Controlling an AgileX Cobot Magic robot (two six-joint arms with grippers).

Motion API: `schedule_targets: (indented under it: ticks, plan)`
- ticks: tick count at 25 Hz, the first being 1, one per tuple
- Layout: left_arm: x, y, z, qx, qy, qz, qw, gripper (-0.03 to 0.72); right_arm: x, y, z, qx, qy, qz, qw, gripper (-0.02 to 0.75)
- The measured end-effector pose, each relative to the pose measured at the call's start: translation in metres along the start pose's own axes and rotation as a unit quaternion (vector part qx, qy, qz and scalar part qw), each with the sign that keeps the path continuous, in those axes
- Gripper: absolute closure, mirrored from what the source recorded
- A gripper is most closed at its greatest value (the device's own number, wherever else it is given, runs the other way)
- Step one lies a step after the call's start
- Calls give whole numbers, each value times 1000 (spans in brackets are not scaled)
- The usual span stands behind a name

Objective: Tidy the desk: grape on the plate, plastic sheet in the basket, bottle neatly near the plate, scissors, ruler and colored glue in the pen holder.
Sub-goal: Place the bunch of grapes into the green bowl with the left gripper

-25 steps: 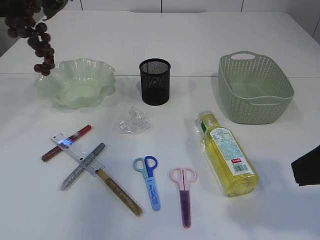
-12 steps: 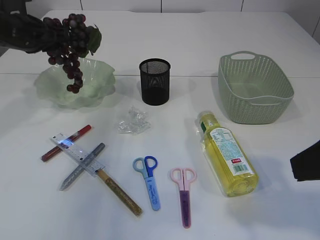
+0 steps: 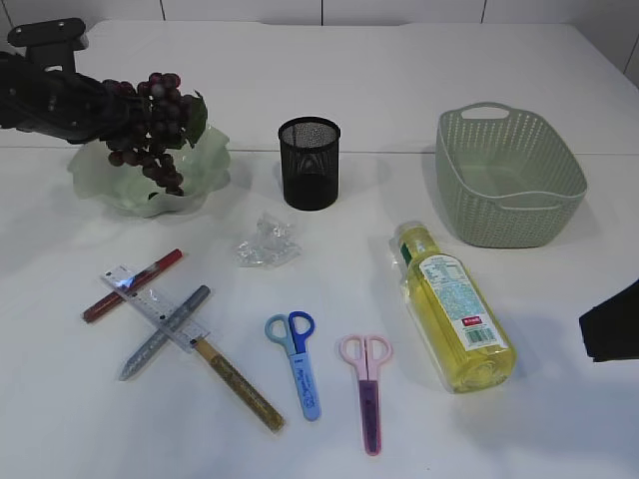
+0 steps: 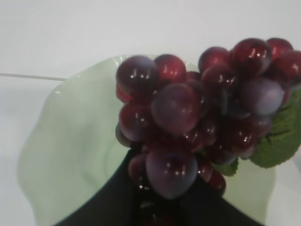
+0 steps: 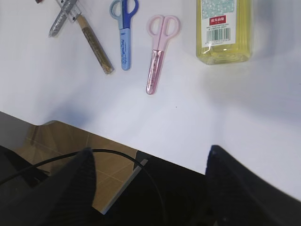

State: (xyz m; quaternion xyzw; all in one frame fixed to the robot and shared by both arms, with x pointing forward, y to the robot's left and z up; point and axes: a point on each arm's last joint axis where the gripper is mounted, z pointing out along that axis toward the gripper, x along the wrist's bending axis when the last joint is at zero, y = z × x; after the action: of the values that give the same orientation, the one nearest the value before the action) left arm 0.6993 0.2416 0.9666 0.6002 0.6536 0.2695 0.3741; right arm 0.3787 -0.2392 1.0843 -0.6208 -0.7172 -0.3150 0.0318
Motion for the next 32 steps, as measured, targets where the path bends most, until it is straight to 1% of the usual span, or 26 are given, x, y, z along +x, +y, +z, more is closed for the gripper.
schedule_targets:
  ticks: [8,11,14,22,27,29,32]
  plan:
    - [15,-16,17,25,15,-15,999,565,0,0,0,0,0,0,1000,175]
    - [16,-17,17,26,16,-20,999,562,0,0,0,-2,0,0,1000,175]
    - [15,-15,17,22,15,-21,999,540,0,2,0,-9,-1,0,1000,175]
    - [15,-15,18,20,14,-21,999,409,0,3,0,-15,-2,0,1000,175]
    - [15,-13,18,15,12,-20,1000,283,0,3,0,-15,-2,0,1000,175]
    - [14,-10,19,18,14,-21,1000,247,0,3,0,-15,-2,0,1000,175]
    - [13,0,18,22,19,-21,999,226,-1,3,0,-16,-3,0,1000,175]
